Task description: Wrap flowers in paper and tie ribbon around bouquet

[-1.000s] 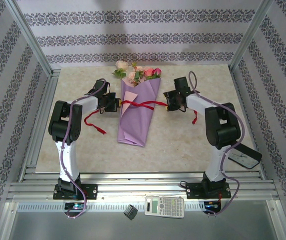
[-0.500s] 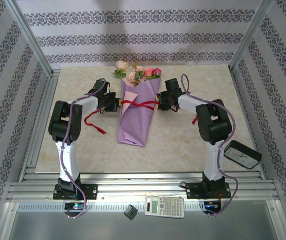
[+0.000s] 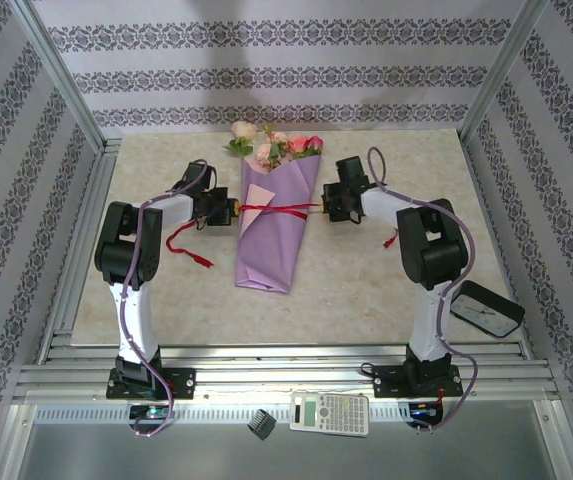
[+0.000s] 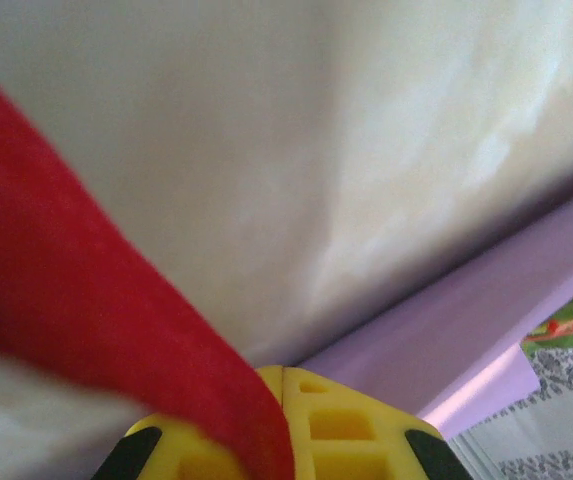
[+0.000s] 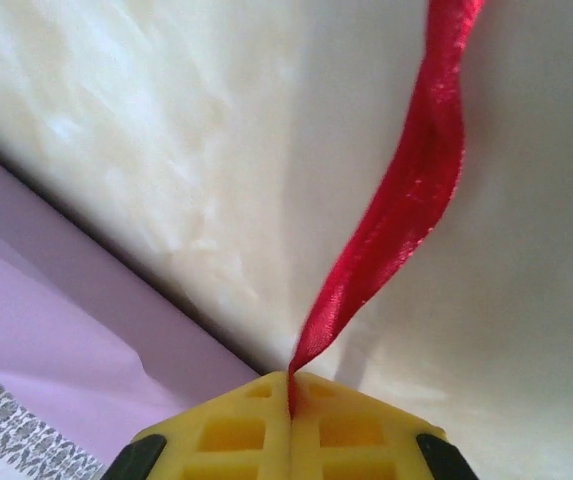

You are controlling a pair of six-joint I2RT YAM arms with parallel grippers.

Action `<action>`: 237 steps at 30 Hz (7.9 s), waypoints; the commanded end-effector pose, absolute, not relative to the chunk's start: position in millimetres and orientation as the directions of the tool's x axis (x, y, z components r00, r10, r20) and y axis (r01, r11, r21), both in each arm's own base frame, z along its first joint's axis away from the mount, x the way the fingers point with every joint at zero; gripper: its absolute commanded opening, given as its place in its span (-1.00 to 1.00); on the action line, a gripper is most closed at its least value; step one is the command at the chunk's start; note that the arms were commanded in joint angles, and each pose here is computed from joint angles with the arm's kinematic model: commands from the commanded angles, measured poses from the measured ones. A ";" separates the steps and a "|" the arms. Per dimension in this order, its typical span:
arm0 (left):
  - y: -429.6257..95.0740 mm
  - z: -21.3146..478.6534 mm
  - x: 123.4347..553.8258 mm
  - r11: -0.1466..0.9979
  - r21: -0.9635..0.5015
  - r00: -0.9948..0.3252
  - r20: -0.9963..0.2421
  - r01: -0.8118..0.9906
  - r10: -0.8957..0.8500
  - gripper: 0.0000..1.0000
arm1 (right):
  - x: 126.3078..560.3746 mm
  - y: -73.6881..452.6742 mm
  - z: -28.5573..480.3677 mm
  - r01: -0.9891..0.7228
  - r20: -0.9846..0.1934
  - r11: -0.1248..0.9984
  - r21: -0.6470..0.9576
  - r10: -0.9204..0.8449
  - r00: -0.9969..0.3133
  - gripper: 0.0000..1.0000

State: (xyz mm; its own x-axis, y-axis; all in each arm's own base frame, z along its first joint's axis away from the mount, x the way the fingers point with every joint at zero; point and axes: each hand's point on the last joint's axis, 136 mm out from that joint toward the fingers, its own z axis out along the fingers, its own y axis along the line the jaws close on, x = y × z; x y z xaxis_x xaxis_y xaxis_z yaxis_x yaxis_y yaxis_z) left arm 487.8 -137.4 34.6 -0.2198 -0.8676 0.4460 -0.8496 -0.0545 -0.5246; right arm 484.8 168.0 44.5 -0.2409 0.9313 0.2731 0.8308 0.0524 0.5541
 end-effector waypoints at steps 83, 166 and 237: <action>-231.9 34.1 478.0 -0.146 -0.500 -0.194 0.566 -0.854 -0.801 -1.00 | 458.2 199.4 44.5 0.844 0.372 0.036 0.535 0.887 -0.274 0.16; -158.3 74.7 451.3 -0.288 -0.562 -0.103 0.562 -0.775 -0.821 0.04 | 491.2 142.7 23.4 0.578 0.530 -0.412 0.704 0.847 -0.042 -1.00; -157.3 31.6 478.6 -0.388 -0.500 0.069 0.542 -0.774 -0.837 -1.00 | 476.1 108.1 18.5 0.573 0.459 -0.375 0.729 0.888 -0.003 -1.00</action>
